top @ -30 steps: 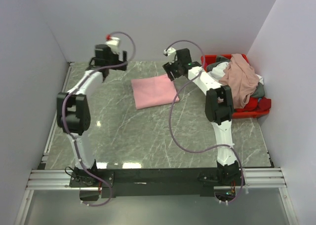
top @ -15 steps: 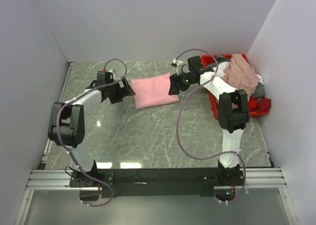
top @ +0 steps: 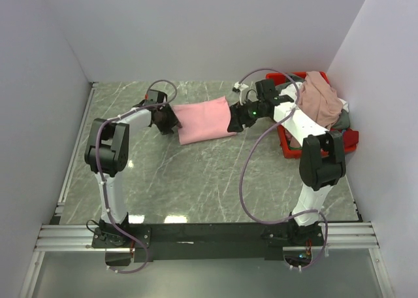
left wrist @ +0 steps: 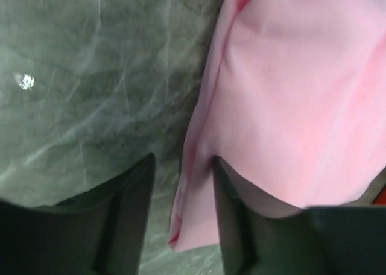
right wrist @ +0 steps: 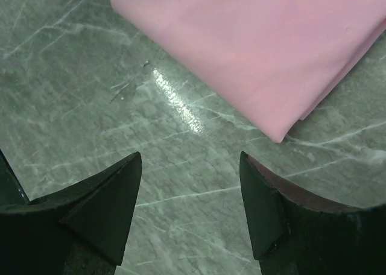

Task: Fold and stack the t-shirts
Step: Fold the tshirt, then neatly place the folded tshirt to the corner

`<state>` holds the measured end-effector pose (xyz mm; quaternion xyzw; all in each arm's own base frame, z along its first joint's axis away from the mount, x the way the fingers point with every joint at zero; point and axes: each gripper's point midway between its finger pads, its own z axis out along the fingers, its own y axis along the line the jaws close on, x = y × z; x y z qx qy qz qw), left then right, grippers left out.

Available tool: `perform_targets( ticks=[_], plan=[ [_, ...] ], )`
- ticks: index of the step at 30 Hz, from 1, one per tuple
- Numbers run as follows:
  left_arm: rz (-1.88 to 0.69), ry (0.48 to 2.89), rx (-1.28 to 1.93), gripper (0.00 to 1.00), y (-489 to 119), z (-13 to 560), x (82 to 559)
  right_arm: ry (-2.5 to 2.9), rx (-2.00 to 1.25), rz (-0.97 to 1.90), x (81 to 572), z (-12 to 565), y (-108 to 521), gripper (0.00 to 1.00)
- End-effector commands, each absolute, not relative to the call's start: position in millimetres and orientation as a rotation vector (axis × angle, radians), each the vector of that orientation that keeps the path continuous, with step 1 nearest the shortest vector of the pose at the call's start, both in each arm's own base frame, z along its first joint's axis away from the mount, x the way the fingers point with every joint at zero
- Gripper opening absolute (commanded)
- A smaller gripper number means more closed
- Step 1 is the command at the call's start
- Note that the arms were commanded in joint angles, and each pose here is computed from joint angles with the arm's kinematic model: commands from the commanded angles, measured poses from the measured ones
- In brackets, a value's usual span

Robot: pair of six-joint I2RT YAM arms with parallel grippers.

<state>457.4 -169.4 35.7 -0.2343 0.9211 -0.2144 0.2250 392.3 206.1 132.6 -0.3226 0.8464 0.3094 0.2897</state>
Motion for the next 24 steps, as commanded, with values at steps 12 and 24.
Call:
perform_targets(
  ticks=[12,24],
  plan=[
    [-0.616,2.593,-0.490,0.00,-145,4,469,2.160,-0.907,0.808,371,167,200,0.72],
    [-0.230,2.556,-0.610,0.00,5,8,484,2.154,-0.923,0.823,368,163,201,0.72]
  ],
)
